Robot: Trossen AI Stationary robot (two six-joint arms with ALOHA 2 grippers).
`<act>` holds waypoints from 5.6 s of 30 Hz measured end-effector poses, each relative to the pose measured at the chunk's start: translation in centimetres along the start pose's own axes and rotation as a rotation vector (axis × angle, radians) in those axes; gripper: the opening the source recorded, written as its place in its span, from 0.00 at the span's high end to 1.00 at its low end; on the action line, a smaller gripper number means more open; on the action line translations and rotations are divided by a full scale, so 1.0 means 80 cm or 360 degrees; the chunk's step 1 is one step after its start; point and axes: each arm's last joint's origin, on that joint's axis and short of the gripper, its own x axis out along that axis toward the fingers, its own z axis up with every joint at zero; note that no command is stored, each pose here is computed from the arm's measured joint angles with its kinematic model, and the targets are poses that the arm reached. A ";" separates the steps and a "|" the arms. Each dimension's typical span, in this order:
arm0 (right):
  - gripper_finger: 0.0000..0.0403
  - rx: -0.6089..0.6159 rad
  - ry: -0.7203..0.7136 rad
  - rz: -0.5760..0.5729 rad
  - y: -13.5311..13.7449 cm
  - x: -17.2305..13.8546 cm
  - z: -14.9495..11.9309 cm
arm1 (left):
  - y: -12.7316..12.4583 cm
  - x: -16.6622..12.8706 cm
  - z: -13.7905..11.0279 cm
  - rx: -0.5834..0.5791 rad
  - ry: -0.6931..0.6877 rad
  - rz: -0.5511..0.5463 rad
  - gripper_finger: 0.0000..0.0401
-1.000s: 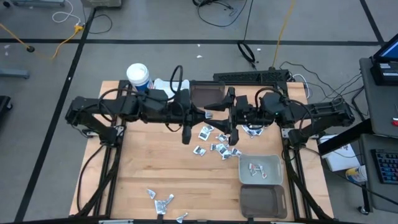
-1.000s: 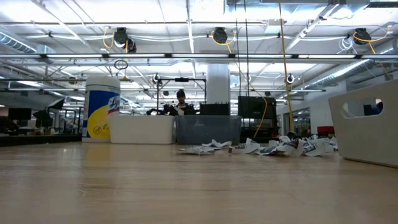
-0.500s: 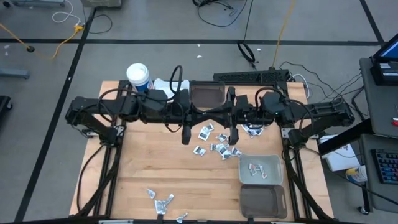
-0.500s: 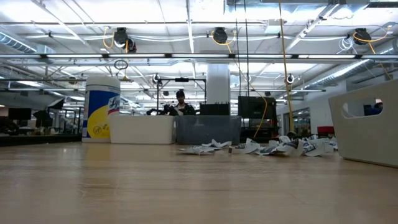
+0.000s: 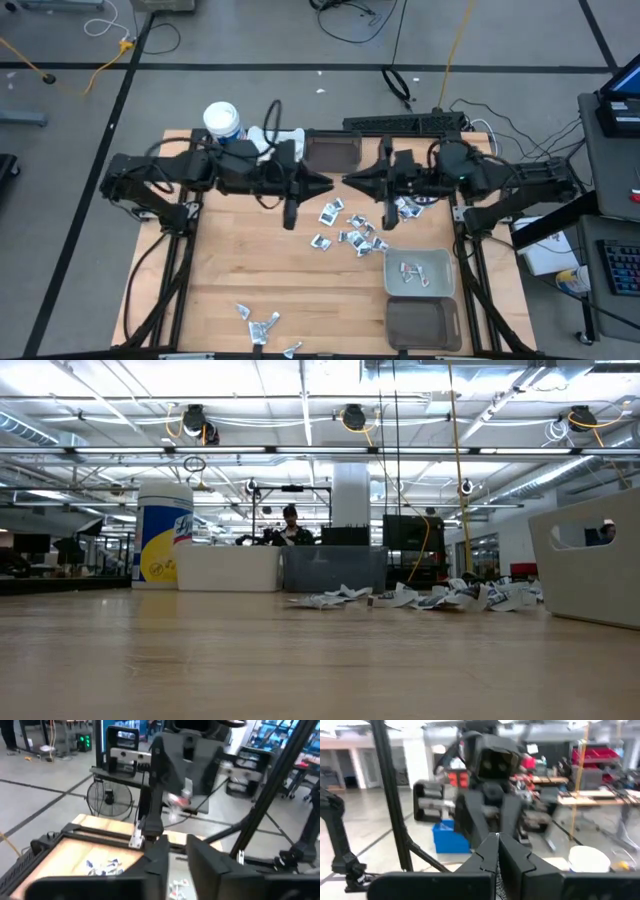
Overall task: Pick & Place First Aid Supplies
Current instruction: Put the orange ointment pack into the gray bin
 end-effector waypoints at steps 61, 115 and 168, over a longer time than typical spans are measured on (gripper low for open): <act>1.00 0.0614 0.2379 -0.0361 0.063 -0.145 -0.320 | 0.014 -0.132 0.029 -0.0222 0.0023 0.0019 0.43; 0.49 0.0331 0.0085 0.0027 0.004 0.007 -0.026 | 0.012 -0.126 0.028 -0.0191 0.0022 -0.0013 0.43; 0.45 0.0223 -0.0004 -0.0046 -0.017 0.018 -0.005 | -0.164 -0.075 -0.233 0.0865 0.2220 -0.0263 0.43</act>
